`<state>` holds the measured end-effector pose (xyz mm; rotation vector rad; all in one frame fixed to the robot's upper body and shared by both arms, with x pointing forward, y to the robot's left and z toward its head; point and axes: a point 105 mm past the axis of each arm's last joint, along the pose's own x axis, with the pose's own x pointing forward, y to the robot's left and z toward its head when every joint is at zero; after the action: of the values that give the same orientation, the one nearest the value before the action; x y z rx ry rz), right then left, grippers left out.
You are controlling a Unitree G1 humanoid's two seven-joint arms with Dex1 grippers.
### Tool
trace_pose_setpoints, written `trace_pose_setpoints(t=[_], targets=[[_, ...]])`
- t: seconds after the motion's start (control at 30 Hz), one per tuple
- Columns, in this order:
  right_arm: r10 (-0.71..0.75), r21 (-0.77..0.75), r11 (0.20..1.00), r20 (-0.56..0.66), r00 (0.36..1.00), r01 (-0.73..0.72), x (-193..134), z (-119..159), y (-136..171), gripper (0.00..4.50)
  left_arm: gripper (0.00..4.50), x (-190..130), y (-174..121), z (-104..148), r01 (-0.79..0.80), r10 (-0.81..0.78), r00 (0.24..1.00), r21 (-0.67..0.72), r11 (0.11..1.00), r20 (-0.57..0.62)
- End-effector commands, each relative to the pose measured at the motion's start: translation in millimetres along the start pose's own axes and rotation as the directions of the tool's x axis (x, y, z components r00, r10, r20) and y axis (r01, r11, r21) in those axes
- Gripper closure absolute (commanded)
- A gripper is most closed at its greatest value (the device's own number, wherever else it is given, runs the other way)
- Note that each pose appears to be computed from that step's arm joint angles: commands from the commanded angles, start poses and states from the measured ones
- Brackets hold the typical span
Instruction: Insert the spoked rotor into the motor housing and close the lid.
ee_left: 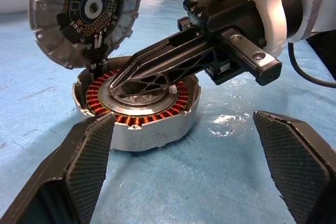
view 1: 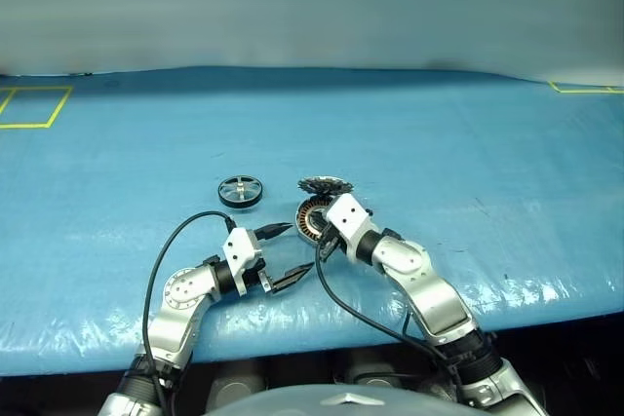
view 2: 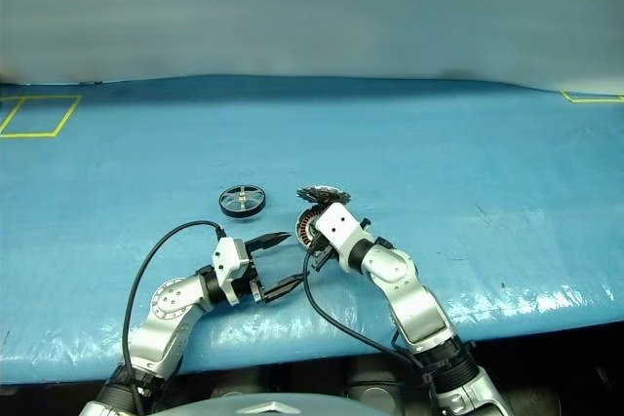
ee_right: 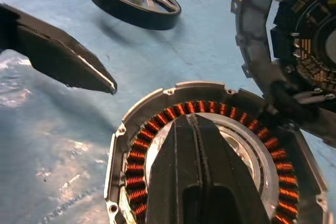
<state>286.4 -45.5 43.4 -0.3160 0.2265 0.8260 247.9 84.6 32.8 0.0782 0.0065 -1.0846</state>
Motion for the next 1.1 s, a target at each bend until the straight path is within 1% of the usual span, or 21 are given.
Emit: trace_pose_setpoints(t=[0.03, 0.1, 0.17, 0.23, 0.3, 0.37, 0.43, 0.5, 0.63, 0.73, 0.83, 0.9, 1.0, 1.03, 1.1], targets=[[0.007, 0.049, 0.999, -0.182, 0.983, 0.002, 3, -49, 12, 4.47, 0.00, 0, 3, 6, -0.002, 0.001, 1.000, 0.030, 1.000, 0.024], [-0.021, 0.095, 0.995, -0.128, 0.992, 0.033, 2, -40, 4, 4.47, 0.00, 0, 3, 5, -0.001, 0.000, 1.000, 0.032, 0.999, 0.023], [-0.014, 0.147, 0.989, -0.063, 0.998, 0.023, 0, -27, 1, 4.47, 0.00, 0, 4, 5, -0.002, 0.001, 1.000, 0.034, 0.999, 0.023], [-0.011, 0.166, 0.986, -0.018, 1.000, 0.014, -3, -17, -1, 4.47, 0.00, 1, 4, 6, -0.004, 0.003, 1.000, 0.038, 0.999, 0.028], [0.011, 0.176, 0.984, 0.020, 1.000, -0.015, -6, -7, -1, 4.47, 0.00, 1, 5, 12, -0.015, 0.013, 0.998, 0.031, 0.999, 0.057], [0.048, 0.153, 0.987, 0.056, 0.997, -0.056, -11, 6, 2, 4.47, 0.00, 0, 10, 24, -0.040, 0.037, 0.994, 0.028, 0.999, 0.100], [0.076, 0.115, 0.990, 0.066, 0.995, -0.083, -16, 12, 5, 4.47, 0.00, -1, 14, 33, -0.059, 0.056, 0.991, 0.022, 0.998, 0.124], [0.135, 0.091, 0.985, 0.099, 0.986, -0.144, -30, 27, 9, 4.47, 0.00, -7, 25, 49, -0.092, 0.088, 0.986, 0.024, 0.995, 0.144], [0.165, 0.069, 0.982, 0.117, 0.979, -0.174, -49, 40, 8, 4.47, 0.00, -17, 39, 68, -0.094, 0.087, 0.987, 0.047, 0.994, 0.133], [0.202, 0.071, 0.975, 0.118, 0.972, -0.211, -59, 45, 11, 4.47, 0.00, -21, 45, 77, -0.068, 0.061, 0.993, 0.068, 0.995, 0.100], [0.192, 0.026, 0.980, 0.114, 0.975, -0.197, -60, 51, 9, 4.47, 0.00, -23, 49, 91, -0.024, 0.019, 0.998, 0.085, 0.996, 0.058], [0.202, -0.010, 0.979, 0.108, 0.973, -0.202, -60, 54, 12, 4.47, 0.00, -24, 57, 92, -0.008, 0.009, 1.000, 0.099, 0.995, -0.014], [0.191, -0.052, 0.981, 0.111, 0.975, -0.186, -60, 58, 11, 4.47, 0.00, -29, 81, 96, -0.036, 0.046, 0.995, 0.116, 0.993, -0.083], [0.172, -0.056, 0.984, 0.110, 0.979, -0.167, -60, 57, 9, 4.47, 0.00, -31, 90, 96, -0.052, 0.064, 0.992, 0.108, 0.993, -0.108], [0.154, -0.049, 0.987, 0.101, 0.983, -0.150, -59, 55, 8, 4.47, 0.00, -35, 105, 95, -0.062, 0.084, 0.983, 0.140, 0.988, -0.163]])
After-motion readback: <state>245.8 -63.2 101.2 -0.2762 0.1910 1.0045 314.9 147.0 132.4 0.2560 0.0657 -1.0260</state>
